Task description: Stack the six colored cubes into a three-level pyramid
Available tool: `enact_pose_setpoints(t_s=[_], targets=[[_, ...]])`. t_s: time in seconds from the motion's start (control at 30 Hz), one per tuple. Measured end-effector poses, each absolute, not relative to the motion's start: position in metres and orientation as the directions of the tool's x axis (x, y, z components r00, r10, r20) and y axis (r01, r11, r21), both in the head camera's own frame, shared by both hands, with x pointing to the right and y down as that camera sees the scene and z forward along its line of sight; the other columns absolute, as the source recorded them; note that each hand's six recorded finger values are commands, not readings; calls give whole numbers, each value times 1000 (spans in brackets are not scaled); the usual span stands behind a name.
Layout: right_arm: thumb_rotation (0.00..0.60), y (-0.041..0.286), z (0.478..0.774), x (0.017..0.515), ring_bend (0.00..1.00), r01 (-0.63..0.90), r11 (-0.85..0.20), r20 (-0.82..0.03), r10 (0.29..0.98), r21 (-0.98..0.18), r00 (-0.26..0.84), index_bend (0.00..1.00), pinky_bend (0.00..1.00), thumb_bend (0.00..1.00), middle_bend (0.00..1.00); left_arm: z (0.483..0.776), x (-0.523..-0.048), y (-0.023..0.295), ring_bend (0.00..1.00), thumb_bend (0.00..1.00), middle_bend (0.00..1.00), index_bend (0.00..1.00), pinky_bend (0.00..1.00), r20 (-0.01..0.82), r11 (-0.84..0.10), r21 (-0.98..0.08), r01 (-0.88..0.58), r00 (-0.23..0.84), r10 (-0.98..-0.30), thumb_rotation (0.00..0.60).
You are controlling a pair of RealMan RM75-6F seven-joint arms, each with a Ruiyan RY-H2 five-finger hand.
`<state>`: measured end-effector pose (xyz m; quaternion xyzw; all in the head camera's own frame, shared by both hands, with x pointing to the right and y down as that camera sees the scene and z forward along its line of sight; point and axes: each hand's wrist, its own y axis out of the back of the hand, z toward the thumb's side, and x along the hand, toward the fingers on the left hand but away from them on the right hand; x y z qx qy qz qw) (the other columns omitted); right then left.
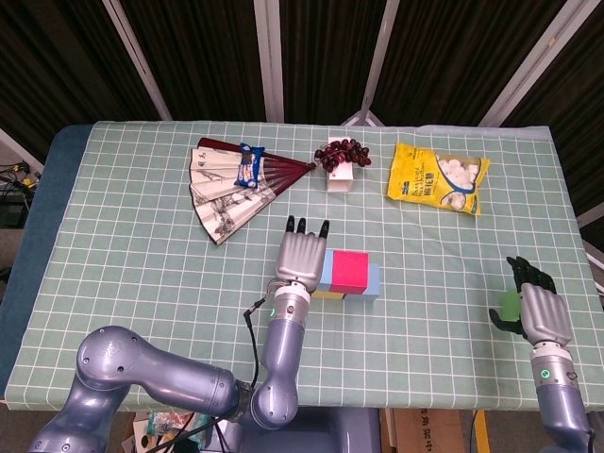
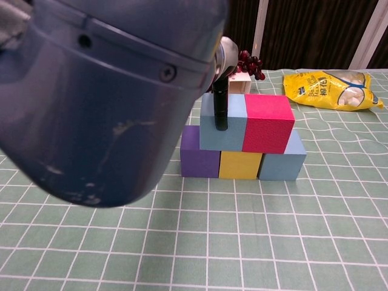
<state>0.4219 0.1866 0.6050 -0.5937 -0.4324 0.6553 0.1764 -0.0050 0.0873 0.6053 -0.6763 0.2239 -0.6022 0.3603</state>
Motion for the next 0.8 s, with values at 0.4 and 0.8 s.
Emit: enact_pose_setpoints(t_s=[0.4, 0.8], targets=[[600, 187, 605, 422, 0, 281, -565, -626, 744, -776, -232, 0, 0, 336, 0, 605, -6, 87, 60, 196, 234, 0, 63, 655, -642, -755, 130, 178, -734, 600], [600, 187, 605, 422, 0, 277, -572, -631, 740, -772, -232, 0, 0, 336, 0, 600, -6, 87, 0, 62, 53, 0, 22, 648, -643, -759, 98, 199, -735, 600]])
